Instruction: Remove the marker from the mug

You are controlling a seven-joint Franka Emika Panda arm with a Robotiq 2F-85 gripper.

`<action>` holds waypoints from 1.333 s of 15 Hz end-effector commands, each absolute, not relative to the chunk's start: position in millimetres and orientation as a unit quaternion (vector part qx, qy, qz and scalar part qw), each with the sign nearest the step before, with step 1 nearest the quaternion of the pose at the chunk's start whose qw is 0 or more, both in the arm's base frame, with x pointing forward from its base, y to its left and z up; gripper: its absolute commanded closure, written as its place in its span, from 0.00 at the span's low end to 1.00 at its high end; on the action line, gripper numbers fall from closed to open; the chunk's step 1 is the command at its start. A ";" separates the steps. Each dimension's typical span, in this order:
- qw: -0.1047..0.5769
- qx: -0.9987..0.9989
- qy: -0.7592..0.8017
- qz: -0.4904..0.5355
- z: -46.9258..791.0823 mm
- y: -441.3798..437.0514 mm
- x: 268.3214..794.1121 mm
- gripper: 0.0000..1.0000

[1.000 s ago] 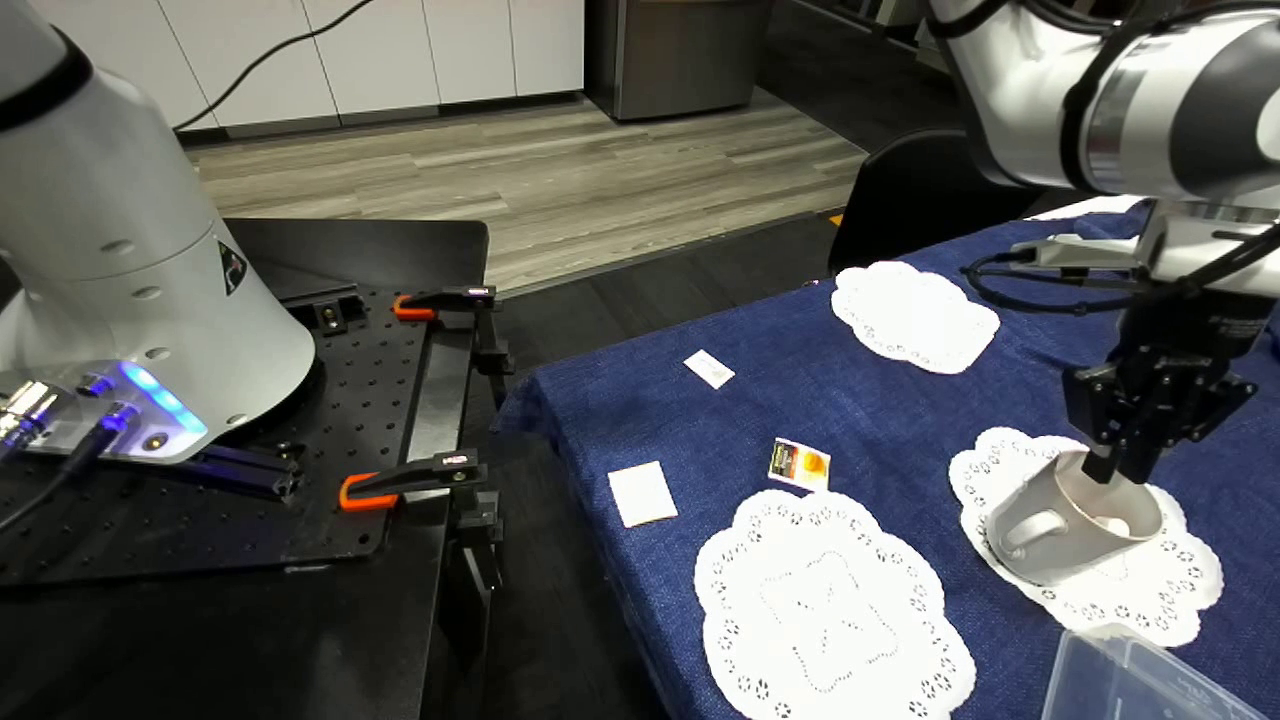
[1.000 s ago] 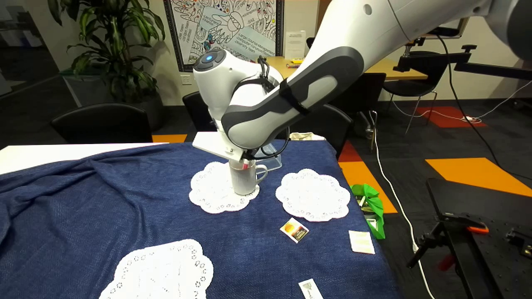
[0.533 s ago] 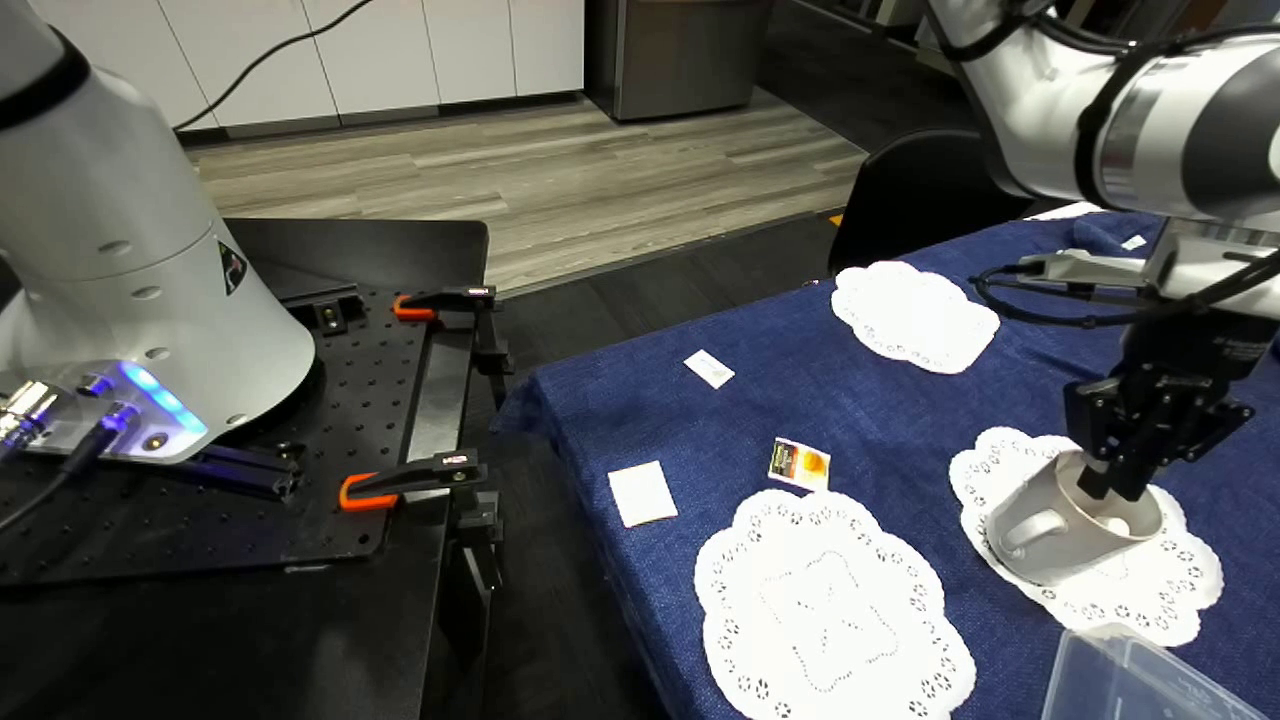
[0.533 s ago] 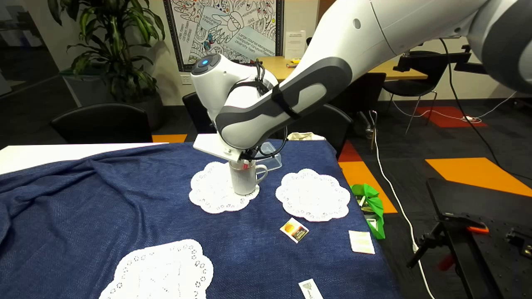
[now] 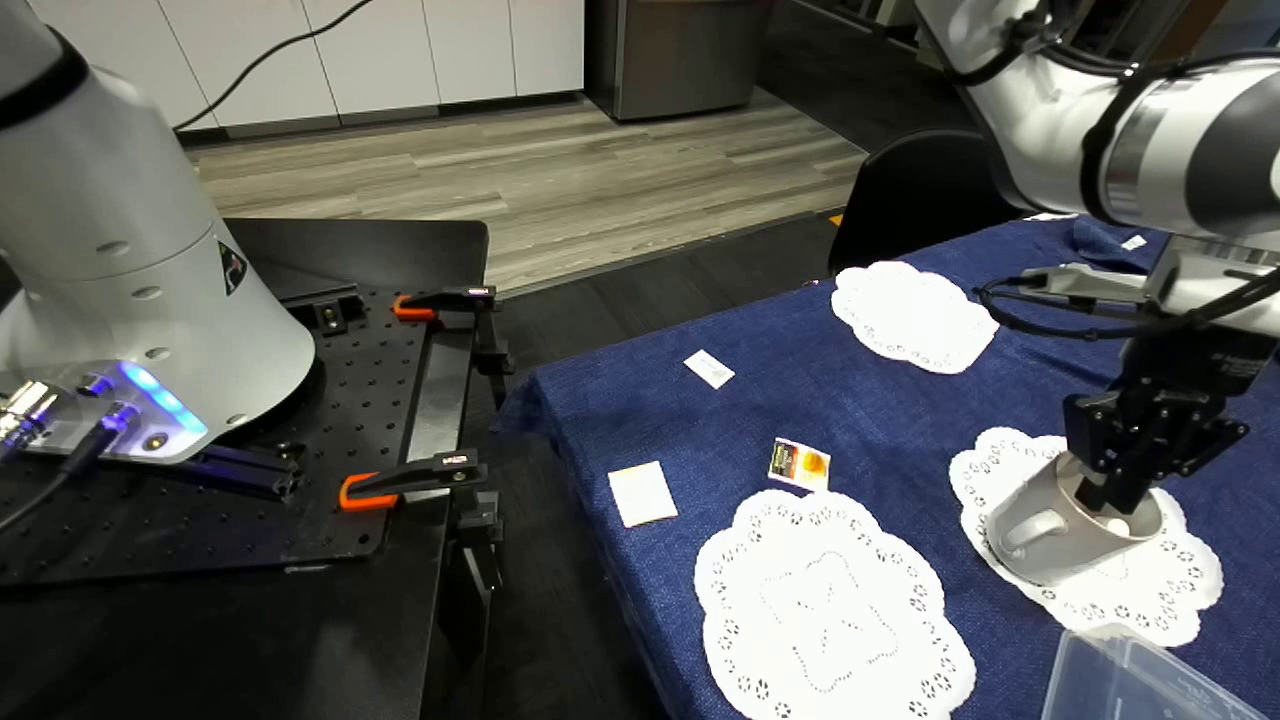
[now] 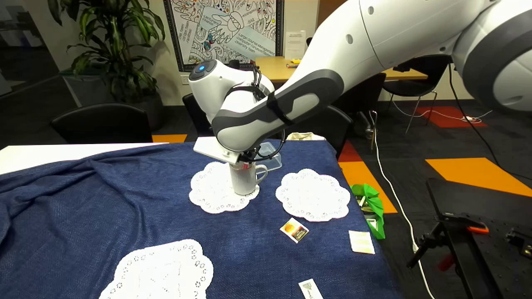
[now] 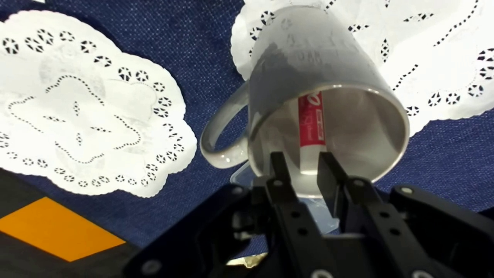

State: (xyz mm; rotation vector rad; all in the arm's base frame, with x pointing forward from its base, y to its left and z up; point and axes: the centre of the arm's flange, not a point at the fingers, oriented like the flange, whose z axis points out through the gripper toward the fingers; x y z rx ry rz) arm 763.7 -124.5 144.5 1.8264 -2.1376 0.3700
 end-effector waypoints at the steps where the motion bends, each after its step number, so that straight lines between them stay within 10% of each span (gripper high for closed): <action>1: 0.149 0.646 -0.739 0.116 143.6 -126.0 782.6 0.72; 16: 0.165 0.649 -0.734 0.116 126.2 -120.8 794.7 0.52; 20: 0.175 0.645 -0.736 0.112 120.4 -122.6 798.4 0.60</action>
